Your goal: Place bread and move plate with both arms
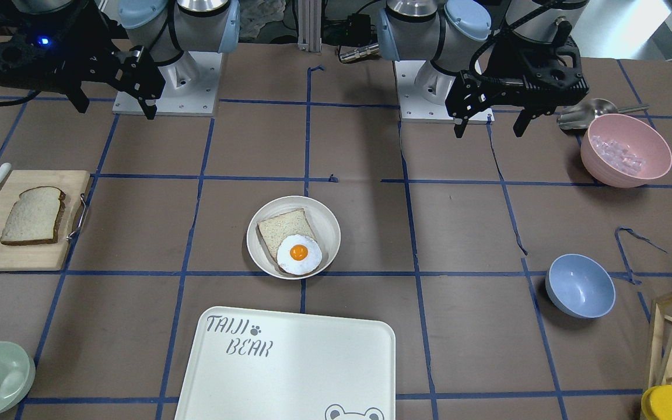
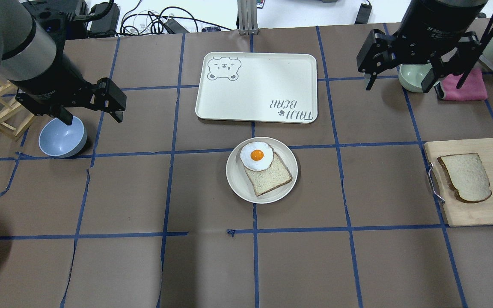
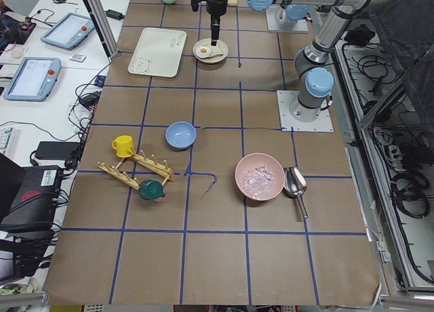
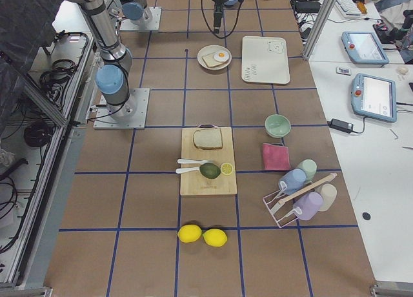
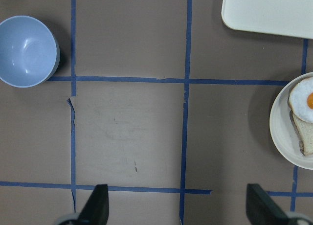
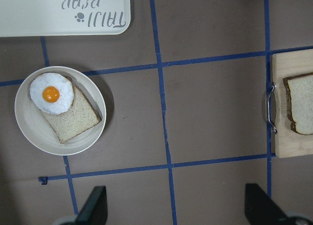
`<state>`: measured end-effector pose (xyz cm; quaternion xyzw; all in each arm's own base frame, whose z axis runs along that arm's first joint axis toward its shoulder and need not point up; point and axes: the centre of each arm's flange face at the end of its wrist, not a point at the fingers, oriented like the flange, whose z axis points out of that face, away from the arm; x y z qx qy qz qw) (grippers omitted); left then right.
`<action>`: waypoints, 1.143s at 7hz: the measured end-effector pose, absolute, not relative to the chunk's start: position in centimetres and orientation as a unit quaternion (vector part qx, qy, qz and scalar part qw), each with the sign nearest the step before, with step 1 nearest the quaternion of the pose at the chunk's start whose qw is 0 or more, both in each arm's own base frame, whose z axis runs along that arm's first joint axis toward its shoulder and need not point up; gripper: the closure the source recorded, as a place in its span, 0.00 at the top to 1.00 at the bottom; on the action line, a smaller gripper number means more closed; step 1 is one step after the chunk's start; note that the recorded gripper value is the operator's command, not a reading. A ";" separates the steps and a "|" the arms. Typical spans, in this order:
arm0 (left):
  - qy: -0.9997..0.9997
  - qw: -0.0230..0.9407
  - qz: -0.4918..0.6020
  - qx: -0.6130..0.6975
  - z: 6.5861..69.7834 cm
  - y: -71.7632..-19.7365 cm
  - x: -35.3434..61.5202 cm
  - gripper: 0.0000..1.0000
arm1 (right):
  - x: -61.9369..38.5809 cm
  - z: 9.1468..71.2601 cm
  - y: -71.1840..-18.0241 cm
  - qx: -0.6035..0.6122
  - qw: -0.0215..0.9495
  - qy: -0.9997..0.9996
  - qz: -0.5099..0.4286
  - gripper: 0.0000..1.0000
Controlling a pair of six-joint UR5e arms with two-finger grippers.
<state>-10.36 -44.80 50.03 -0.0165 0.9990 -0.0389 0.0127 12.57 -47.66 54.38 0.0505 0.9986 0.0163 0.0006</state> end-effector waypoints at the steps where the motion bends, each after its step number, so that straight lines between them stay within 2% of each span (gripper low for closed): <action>1: 0.999 0.013 -0.038 -0.016 50.0 -44.8 -10.4 1.00 | 12.6 54.3 -47.7 0.049 0.000 0.999 0.017 1.00; 8: 0.999 0.011 -0.037 -0.016 49.8 -44.9 -10.4 1.00 | 12.3 51.8 -47.5 0.033 -0.003 0.999 0.040 1.00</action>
